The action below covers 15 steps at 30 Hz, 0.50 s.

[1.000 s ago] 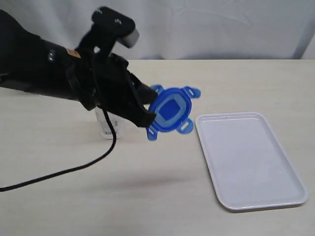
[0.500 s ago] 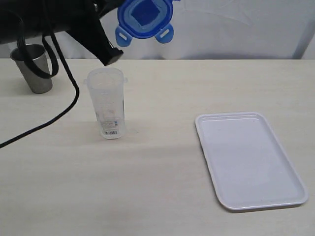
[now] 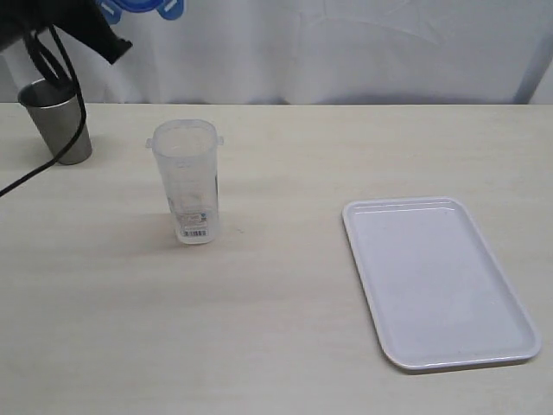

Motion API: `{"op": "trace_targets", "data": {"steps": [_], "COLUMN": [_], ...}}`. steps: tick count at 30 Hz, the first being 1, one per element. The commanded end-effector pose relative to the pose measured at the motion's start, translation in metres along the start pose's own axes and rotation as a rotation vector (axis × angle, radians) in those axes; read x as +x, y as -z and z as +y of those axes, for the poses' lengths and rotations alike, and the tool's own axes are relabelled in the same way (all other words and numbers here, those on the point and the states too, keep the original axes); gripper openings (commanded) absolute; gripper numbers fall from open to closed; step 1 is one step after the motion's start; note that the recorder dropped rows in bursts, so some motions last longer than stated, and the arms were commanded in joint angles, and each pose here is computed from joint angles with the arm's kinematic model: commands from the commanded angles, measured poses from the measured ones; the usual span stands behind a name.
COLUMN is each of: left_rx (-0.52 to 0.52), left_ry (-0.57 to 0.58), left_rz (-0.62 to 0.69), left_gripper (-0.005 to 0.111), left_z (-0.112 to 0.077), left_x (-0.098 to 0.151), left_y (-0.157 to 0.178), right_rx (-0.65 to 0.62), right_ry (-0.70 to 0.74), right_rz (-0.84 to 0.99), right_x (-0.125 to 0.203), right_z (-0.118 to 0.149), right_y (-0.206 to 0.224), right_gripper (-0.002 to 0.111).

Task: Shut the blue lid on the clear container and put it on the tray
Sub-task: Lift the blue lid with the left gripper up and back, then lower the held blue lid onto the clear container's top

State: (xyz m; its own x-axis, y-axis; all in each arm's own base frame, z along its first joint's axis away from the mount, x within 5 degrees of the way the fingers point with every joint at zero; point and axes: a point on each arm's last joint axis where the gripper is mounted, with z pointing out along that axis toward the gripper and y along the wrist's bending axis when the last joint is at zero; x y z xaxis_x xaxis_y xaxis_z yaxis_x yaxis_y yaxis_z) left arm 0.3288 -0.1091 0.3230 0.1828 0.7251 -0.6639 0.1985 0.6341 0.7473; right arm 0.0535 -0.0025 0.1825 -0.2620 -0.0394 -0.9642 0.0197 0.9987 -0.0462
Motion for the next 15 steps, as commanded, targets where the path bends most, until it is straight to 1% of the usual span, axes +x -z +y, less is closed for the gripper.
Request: {"op": "trace_targets", "data": {"steps": [1,3,4,7,10,15], "left_rx": [0.008,0.015,0.008,0.003,0.03,0.137], "left_ry": [-0.257,-0.333,-0.348,-0.354,-0.351,-0.358], "left_rz": [0.033,0.047,0.054,0.067,0.071,0.065], "left_gripper": [0.0,0.0,0.0,0.0,0.0,0.0], "left_z": [-0.024,-0.033,-0.035,-0.038,-0.041,-0.059], "left_x": [0.023,0.032,0.035,0.039,0.038,0.03], "left_y": [-0.023,-0.03,-0.032,-0.035,-0.034,-0.032], "right_rx": [-0.001,-0.001,-0.001,-0.001,-0.001,-0.001], "right_ry": [0.004,0.004,0.004,0.004,0.004,0.004], "right_rz": [-0.006,-0.006,-0.006,-0.006,-0.006,-0.006], "right_x": [0.0,0.0,0.0,0.0,0.0,0.0], "right_z": [0.0,0.0,0.0,0.0,0.0,0.0], "right_y": [0.0,0.0,0.0,0.0,0.0,0.0], "right_gripper": [0.004,0.004,0.004,0.004,0.004,0.004]}}
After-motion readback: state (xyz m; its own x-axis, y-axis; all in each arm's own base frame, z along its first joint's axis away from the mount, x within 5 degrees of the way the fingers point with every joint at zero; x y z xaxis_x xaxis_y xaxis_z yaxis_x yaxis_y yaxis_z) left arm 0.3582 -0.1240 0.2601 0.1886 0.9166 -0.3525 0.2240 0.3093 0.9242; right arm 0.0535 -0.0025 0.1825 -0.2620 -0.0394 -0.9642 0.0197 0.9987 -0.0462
